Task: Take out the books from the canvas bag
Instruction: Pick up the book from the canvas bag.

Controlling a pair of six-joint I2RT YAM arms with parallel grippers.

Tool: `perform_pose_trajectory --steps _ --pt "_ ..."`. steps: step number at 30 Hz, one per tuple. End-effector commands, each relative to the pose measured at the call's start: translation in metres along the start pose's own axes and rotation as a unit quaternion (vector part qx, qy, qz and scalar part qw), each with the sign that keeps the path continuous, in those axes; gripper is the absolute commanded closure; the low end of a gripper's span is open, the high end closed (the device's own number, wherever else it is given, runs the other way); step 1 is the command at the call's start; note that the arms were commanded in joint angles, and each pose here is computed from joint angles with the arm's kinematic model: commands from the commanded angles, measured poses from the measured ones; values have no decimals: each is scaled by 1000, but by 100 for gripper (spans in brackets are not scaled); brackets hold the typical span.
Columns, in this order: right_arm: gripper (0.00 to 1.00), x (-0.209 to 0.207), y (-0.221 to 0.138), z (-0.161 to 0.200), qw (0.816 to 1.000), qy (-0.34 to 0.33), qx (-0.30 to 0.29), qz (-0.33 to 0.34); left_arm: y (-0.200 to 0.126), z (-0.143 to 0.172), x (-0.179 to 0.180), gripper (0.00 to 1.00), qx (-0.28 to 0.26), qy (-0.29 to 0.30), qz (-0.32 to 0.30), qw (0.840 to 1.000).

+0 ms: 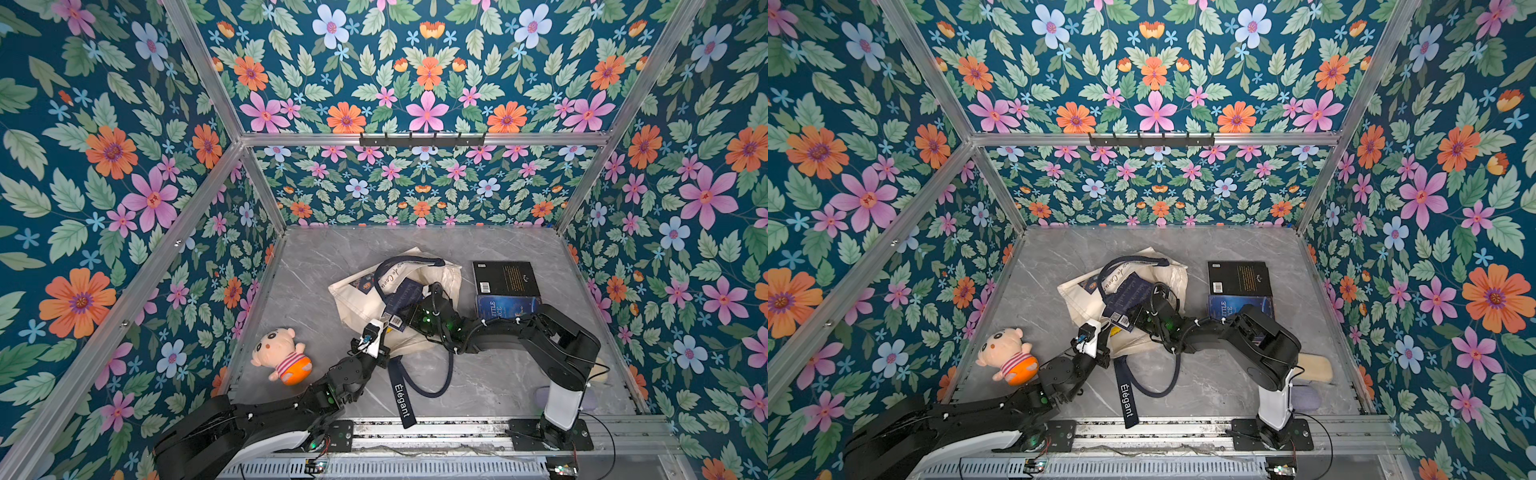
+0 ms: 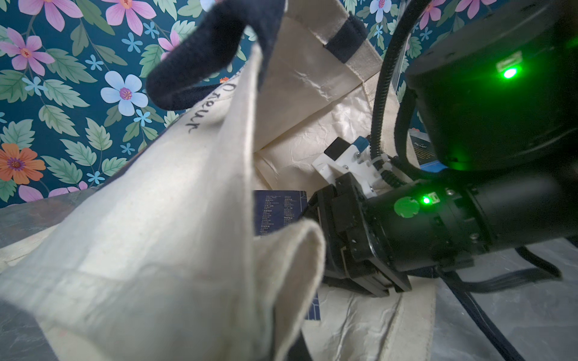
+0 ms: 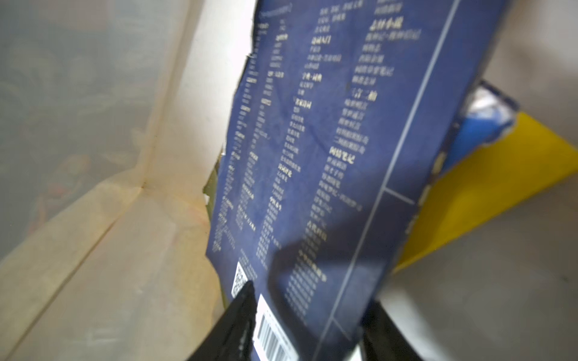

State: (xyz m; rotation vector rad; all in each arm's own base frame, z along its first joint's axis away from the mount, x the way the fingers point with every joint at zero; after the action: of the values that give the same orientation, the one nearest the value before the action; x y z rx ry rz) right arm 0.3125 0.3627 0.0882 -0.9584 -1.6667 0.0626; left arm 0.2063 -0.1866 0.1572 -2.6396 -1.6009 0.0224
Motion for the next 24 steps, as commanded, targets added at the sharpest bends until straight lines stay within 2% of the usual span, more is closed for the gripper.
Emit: perform_pose_trajectory --steps 1,3,9,24 --pt "58 18 -5 -6 1000 -6 -9 -28 0 -12 -2 100 -24 -15 7 1000" --pt "61 22 -8 -9 999 -8 -12 -33 0 -12 -2 100 -24 -15 7 1000" --pt "63 33 -9 -16 999 -13 -22 -38 1 -12 -3 100 -23 -14 9 1000" --pt "66 52 30 -35 997 -24 -51 -53 1 -11 -5 100 -23 -14 14 1000"
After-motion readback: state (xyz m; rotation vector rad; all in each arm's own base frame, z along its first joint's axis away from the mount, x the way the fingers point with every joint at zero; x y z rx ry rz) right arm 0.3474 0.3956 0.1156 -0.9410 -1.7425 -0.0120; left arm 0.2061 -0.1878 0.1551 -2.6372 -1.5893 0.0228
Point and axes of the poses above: each gripper's point midway between its finger pads, its own y axis out along the fingers, its own x axis along the line the jaws close on, z = x × y, the point moved 2 cm from there along -y, back along the fingers, and after that the axes turned 1 degree about -y, right-handed, at the moved point
